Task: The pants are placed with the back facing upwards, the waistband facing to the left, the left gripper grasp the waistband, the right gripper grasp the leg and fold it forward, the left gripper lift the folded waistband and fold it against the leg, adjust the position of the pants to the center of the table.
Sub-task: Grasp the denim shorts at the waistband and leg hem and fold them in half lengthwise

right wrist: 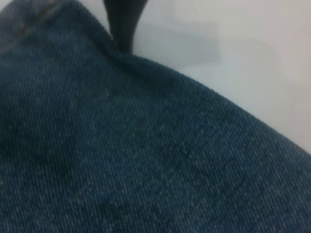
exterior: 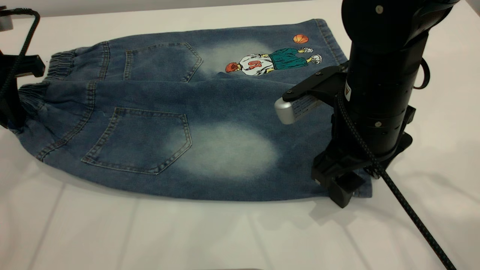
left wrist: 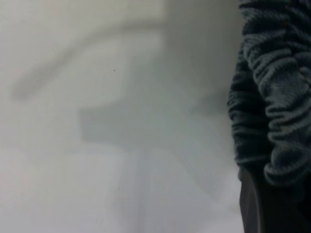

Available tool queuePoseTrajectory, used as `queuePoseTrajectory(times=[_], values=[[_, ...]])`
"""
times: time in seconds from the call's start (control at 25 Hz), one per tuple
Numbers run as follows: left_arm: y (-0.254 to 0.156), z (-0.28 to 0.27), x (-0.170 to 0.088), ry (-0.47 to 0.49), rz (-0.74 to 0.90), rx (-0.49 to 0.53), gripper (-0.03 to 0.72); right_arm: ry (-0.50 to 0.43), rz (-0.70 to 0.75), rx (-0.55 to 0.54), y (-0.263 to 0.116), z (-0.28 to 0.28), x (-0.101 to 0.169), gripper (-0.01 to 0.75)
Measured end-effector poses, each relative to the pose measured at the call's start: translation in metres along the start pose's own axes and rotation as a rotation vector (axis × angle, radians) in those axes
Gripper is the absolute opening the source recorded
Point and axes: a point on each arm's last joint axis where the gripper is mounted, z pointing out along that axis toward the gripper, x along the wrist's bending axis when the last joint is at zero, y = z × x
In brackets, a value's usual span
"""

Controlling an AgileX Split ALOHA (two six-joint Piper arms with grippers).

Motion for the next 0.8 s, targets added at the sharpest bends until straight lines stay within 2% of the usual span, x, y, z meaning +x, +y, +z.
queuePoseTrajectory(times=[0.2, 0.28, 0.36, 0.52, 0.6, 0.8], values=[[0.0000, 0.0000, 0.0000, 0.000, -0.001, 0.000, 0.062, -0.008, -0.009, 0.019, 0.0006, 0.0041, -0.0007, 0.438], [0.0000, 0.0000, -0.0001, -0.002, -0.003, 0.000, 0.062, -0.011, -0.014, 0.020, 0.0005, 0.0041, -0.0010, 0.396], [0.0000, 0.0000, -0.0002, -0.002, -0.003, 0.000, 0.062, -0.015, -0.016, 0.020, 0.0005, 0.0041, -0.0028, 0.333], [-0.0001, 0.0000, -0.0003, -0.004, -0.008, 0.001, 0.062, -0.019, -0.020, 0.019, 0.0010, 0.0040, -0.0038, 0.120], [-0.0001, 0.0000, -0.0005, -0.005, -0.010, 0.001, 0.062, -0.019, -0.024, 0.021, 0.0013, 0.0037, -0.0038, 0.052], [0.0005, 0.0000, -0.0015, -0.016, -0.028, -0.005, 0.062, -0.013, -0.030, 0.017, 0.0017, -0.0004, -0.0033, 0.039]])
